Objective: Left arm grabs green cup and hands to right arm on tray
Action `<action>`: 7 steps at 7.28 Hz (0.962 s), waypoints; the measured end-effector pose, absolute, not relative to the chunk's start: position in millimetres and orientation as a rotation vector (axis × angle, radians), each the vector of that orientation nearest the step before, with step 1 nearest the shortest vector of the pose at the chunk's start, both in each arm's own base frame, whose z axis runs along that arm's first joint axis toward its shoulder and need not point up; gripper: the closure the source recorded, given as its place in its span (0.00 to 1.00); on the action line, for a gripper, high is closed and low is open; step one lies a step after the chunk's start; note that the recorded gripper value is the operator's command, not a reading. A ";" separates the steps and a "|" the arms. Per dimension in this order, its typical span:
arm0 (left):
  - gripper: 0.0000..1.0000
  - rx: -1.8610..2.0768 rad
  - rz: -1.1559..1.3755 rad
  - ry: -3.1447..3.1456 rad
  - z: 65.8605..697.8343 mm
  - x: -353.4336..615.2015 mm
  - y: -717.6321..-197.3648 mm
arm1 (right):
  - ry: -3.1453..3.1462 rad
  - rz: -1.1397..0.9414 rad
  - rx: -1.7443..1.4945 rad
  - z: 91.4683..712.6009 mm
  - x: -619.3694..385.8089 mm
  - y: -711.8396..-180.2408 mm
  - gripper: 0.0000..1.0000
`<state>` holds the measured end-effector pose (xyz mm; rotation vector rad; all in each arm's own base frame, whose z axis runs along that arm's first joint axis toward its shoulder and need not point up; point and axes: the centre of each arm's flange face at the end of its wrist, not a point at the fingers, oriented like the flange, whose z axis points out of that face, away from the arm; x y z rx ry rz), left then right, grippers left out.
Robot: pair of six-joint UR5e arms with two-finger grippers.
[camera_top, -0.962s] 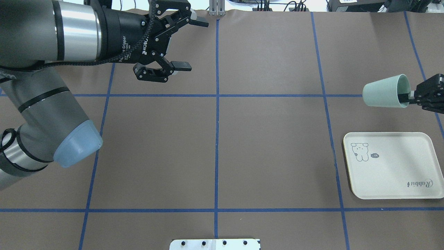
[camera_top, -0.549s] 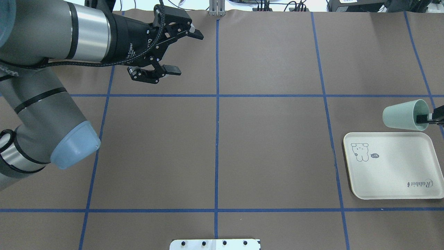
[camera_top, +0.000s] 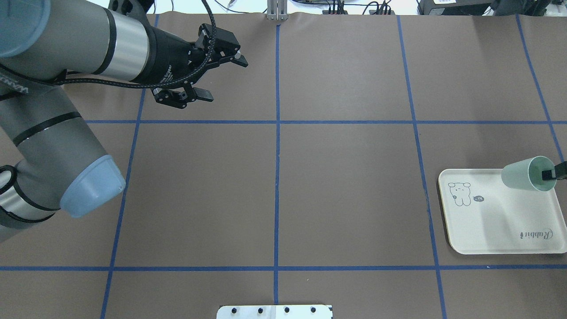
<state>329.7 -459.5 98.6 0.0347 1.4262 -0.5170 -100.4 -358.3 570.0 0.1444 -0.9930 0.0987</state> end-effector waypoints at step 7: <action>0.00 0.049 -0.509 1.406 100.1 329.4 -460.0 | -0.911 -0.001 -0.030 597.8 -138.2 -339.8 1.00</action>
